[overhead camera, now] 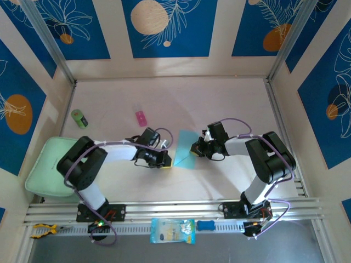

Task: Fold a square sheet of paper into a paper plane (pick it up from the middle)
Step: Fold the triangle a second time at the center of the table, then turn over the paper at the center of the table.

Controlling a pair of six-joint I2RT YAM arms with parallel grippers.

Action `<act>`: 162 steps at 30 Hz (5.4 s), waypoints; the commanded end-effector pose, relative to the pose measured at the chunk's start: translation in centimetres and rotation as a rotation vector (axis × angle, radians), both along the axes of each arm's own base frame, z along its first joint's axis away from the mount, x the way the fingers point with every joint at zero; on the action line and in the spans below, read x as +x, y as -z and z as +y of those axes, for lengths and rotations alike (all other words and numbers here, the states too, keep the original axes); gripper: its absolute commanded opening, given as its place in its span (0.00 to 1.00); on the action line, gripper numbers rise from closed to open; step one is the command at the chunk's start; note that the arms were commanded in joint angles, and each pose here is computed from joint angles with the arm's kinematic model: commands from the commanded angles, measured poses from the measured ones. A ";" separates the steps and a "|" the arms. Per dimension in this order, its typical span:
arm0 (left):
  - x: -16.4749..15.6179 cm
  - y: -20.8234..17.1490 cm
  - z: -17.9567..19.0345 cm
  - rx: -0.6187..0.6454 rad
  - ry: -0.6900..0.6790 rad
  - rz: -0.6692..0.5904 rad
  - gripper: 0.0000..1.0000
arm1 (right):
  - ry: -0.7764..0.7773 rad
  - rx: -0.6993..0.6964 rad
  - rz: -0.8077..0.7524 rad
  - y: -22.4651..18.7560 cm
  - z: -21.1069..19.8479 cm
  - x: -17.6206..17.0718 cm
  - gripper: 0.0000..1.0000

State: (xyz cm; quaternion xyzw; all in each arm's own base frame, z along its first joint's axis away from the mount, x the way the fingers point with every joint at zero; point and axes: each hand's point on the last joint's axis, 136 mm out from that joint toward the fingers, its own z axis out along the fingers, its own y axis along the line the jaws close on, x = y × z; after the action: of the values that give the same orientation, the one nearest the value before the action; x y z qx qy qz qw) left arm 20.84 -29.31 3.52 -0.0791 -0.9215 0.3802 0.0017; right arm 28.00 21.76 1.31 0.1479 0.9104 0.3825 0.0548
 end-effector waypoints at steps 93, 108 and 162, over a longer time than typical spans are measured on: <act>-0.2 6.6 0.6 0.195 0.051 0.082 0.00 | -0.018 -0.079 0.030 1.1 0.1 -1.5 0.00; 0.0 5.8 -0.1 0.159 0.030 0.086 0.00 | 0.093 -0.101 -0.039 -0.4 -3.7 0.1 0.00; 5.1 3.4 -2.6 0.253 0.170 -0.078 0.04 | -0.018 -0.096 0.114 -0.9 1.9 -7.0 0.36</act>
State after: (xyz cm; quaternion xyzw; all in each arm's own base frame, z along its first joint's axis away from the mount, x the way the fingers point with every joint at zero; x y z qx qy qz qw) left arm 27.56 -33.18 2.01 -0.1736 -0.9431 0.2826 -0.0248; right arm 20.65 22.95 2.09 0.1613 0.9334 0.3204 0.0054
